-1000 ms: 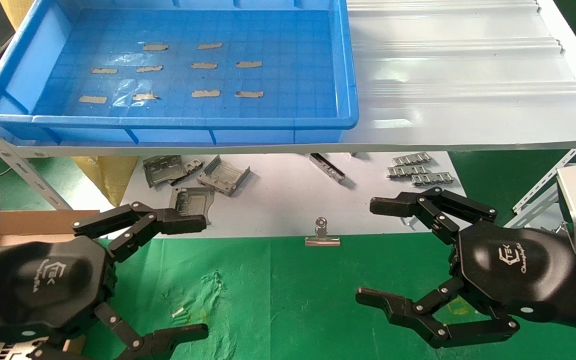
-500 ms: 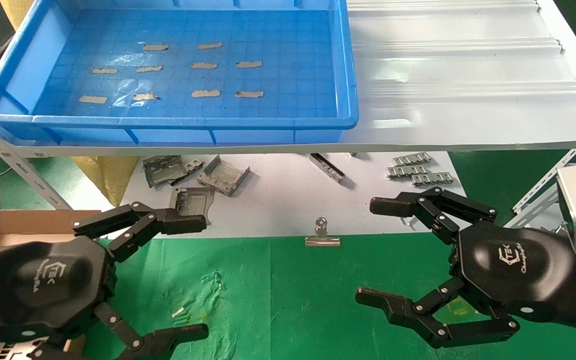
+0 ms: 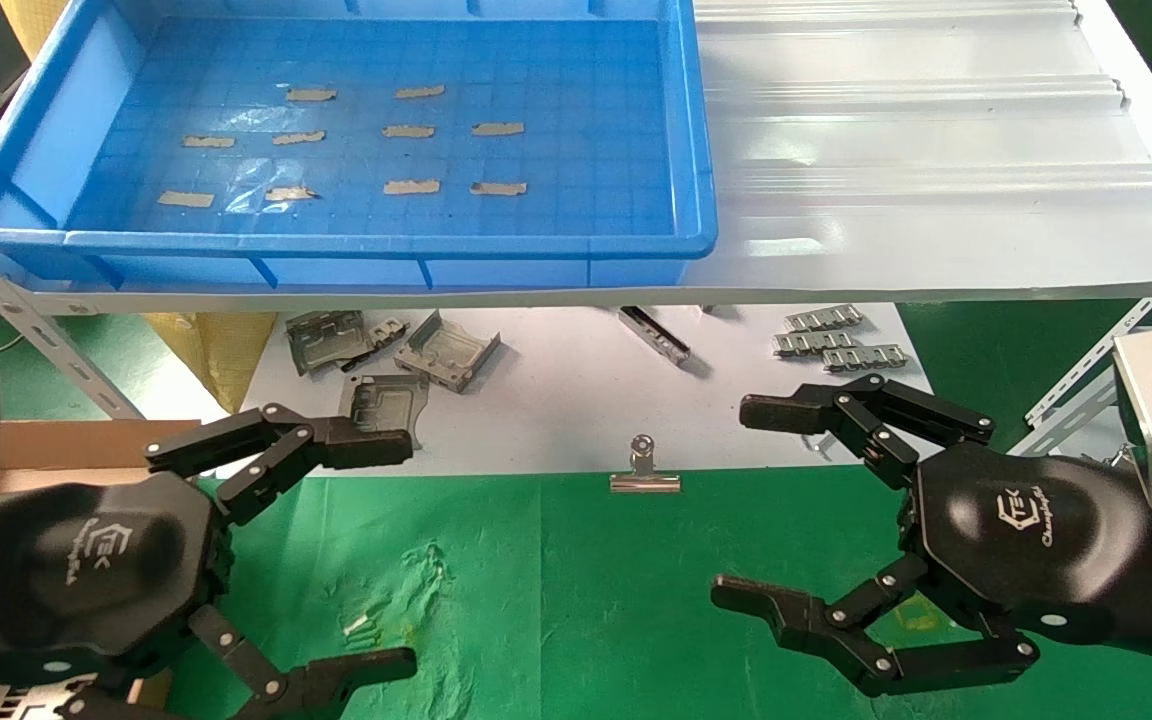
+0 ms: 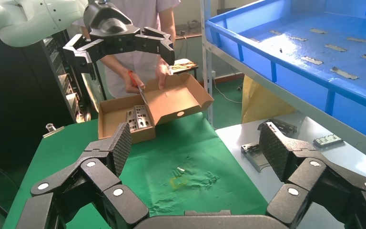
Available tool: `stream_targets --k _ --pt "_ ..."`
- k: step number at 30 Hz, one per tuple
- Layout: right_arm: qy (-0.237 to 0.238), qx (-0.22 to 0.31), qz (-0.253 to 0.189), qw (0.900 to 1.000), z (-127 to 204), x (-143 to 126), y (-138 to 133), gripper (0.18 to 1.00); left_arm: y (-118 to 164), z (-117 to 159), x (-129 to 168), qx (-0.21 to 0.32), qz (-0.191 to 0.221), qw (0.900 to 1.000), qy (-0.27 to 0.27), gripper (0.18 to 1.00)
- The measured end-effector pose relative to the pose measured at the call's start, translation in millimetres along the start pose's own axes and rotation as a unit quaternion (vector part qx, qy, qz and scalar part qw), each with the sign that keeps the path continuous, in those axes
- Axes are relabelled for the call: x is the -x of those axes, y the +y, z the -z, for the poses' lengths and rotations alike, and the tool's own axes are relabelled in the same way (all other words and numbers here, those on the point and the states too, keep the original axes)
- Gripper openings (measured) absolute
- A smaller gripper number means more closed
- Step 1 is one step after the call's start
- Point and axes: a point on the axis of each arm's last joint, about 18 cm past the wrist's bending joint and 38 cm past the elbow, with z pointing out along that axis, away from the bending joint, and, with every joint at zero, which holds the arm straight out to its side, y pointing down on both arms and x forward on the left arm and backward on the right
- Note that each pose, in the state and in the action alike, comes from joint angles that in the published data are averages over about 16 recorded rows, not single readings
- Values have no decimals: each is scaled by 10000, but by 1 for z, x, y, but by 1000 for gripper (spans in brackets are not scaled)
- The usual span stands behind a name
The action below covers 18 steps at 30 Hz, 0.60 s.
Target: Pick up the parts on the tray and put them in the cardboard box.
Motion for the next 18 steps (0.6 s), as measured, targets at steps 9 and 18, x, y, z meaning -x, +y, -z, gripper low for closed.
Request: stream_targets --k 9,18 --pt "0 0 0 10000 0 0 0 1000 0 0 0 0 0 10000 0 1001" --pt "0 0 0 10000 0 0 0 1000 0 0 0 0 0 10000 0 1001"
